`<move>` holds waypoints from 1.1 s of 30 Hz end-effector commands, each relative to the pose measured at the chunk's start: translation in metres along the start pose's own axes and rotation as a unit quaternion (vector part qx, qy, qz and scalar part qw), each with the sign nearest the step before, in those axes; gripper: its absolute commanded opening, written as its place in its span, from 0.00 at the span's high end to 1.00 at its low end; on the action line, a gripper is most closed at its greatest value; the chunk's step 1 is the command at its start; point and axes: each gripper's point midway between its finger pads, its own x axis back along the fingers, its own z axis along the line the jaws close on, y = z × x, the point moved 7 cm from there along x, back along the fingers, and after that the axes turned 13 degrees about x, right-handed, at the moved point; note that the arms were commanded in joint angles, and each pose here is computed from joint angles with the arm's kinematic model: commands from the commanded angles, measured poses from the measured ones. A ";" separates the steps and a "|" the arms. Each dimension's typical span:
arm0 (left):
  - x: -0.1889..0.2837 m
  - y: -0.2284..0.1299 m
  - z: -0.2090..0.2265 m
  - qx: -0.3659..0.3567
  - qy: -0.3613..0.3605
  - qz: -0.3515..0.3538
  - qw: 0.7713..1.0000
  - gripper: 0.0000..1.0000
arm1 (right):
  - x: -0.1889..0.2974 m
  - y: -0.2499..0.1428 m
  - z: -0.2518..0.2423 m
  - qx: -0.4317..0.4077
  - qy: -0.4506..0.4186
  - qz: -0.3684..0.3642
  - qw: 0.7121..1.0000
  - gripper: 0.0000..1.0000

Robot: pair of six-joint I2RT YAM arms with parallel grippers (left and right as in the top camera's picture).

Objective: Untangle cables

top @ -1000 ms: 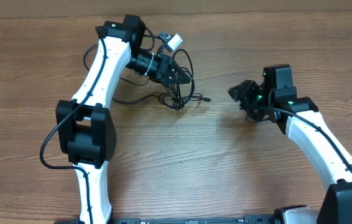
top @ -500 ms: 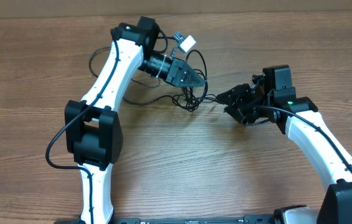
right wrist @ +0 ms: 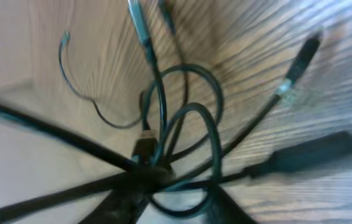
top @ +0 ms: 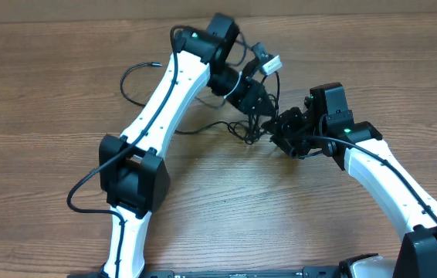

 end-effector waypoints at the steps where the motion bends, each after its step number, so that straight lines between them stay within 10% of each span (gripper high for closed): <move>1: 0.031 0.014 -0.022 -0.026 0.078 -0.039 0.996 0.96 | 0.001 0.010 -0.005 -0.006 -0.033 -0.044 0.998 0.81; 3: 0.040 0.014 -0.036 -0.034 0.077 -0.046 0.995 0.96 | 0.002 0.015 -0.008 -0.026 -0.050 -0.070 0.996 0.96; 13: 0.046 0.003 -0.028 -0.006 0.133 -0.022 0.991 0.96 | 0.001 0.016 0.004 0.004 -0.006 -0.059 0.998 0.96; 21: 0.046 0.004 -0.027 -0.009 0.134 -0.024 0.991 0.96 | 0.001 0.008 0.028 0.066 0.077 -0.016 0.995 0.60; 33: 0.046 0.007 -0.027 -0.017 0.134 -0.030 0.990 0.96 | -0.011 -0.016 0.039 0.418 0.063 -0.016 0.906 0.60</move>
